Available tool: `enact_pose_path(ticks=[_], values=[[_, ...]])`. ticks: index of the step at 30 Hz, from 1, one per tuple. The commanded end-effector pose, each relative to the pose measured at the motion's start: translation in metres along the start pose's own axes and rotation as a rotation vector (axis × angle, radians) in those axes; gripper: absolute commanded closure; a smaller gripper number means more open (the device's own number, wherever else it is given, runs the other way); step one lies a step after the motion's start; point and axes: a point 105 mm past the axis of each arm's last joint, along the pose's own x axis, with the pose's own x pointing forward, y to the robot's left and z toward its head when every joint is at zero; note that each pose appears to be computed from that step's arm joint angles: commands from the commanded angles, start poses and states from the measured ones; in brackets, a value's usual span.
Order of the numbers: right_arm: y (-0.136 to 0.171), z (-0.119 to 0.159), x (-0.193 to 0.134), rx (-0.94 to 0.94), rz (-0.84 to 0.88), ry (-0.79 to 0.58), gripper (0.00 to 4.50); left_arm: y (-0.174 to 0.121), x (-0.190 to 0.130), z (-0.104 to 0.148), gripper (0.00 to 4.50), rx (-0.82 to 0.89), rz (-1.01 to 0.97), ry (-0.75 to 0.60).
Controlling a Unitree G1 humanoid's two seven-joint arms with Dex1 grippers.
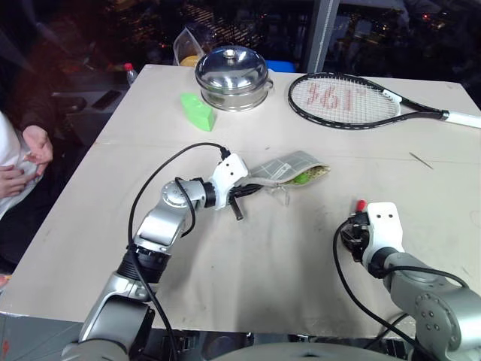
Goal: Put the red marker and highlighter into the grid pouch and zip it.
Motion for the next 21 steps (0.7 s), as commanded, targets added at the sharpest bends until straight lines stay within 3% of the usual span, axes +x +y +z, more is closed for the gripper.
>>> enact_pose_path(ticks=[1,2,6,8,11,15,21], values=[[-0.026,0.002,-0.002,-0.133,-0.048,0.042,3.88,-0.002,-0.001,0.012,4.5,0.018,0.006,-0.041],[-0.028,0.015,-0.007,-0.232,-0.026,-0.002,4.28,-0.003,-0.001,0.013,4.5,0.012,0.007,-0.045],[-0.025,0.054,-0.029,-0.696,0.125,-0.104,4.29,-0.003,-0.001,0.016,4.5,-0.014,0.001,-0.061],[-0.026,0.068,-0.035,-0.835,0.163,-0.12,4.29,-0.004,0.0,0.018,4.5,-0.011,-0.011,-0.062],[-0.02,0.091,-0.035,-0.947,0.215,-0.165,4.29,-0.008,0.002,0.023,4.5,-0.002,-0.038,-0.077],[0.002,0.1,-0.022,-0.999,0.297,-0.19,4.29,-0.02,0.008,0.029,4.5,0.024,-0.088,-0.099],[0.001,0.113,-0.005,-1.1,0.249,-0.165,4.29,-0.039,0.014,0.039,4.5,0.076,-0.166,-0.143]])
